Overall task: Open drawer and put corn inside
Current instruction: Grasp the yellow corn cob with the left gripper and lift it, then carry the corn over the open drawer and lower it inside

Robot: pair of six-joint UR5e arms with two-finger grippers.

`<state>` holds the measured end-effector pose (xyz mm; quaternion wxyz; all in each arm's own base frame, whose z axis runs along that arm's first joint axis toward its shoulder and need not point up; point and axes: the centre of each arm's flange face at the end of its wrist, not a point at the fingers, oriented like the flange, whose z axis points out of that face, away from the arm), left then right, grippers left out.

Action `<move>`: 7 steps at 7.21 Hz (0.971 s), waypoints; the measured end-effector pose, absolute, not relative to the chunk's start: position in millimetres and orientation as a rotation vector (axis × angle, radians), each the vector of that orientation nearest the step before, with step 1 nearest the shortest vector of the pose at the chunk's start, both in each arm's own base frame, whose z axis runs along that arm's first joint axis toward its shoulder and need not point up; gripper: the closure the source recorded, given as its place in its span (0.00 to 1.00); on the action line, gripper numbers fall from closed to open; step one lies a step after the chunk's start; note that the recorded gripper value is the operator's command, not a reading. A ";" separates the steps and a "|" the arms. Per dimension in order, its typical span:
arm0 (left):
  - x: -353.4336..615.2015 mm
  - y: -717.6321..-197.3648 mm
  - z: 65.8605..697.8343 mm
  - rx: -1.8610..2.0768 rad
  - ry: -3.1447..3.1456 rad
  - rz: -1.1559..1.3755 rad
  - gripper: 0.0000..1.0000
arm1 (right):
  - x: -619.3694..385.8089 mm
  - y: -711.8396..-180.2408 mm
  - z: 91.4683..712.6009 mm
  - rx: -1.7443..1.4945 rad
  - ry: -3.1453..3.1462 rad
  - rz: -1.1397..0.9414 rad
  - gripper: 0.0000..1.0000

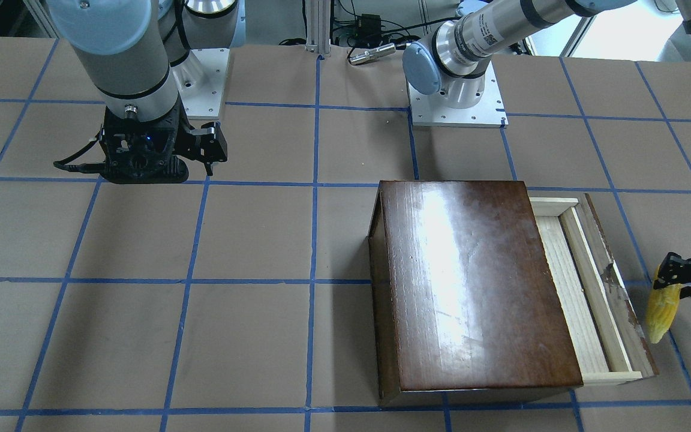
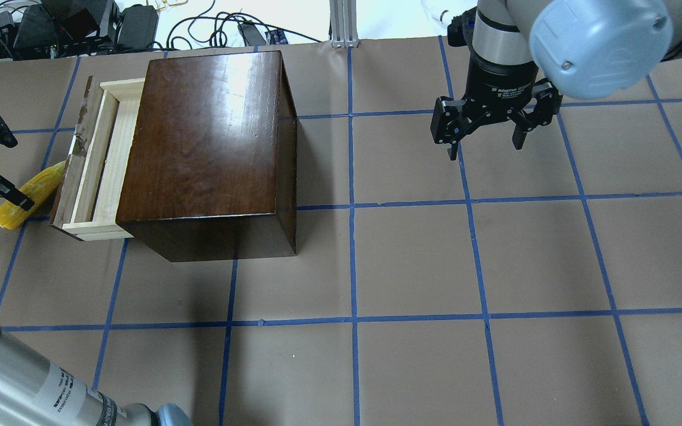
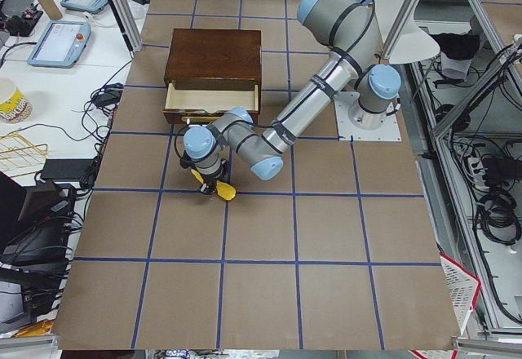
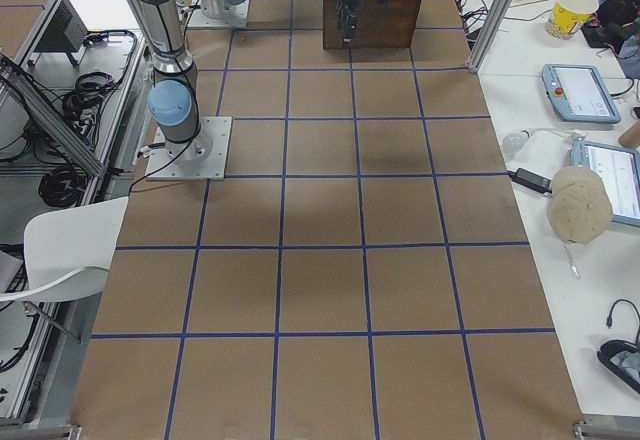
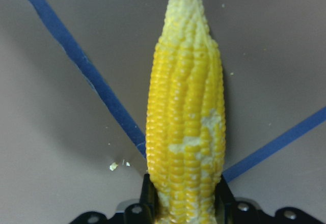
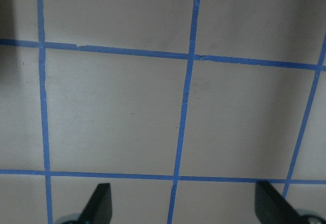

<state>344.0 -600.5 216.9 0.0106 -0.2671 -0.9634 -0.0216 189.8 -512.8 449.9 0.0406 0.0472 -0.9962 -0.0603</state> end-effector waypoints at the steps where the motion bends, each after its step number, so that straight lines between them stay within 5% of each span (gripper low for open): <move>1: 341.7 -604.6 234.0 -0.777 -3.035 -0.051 1.00 | 189.8 -512.8 449.9 0.145 -3.051 -0.185 0.00; 7: 259.1 -623.7 385.6 -0.347 -3.089 -0.025 1.00 | 189.8 -512.8 449.9 0.145 -3.051 -0.185 0.00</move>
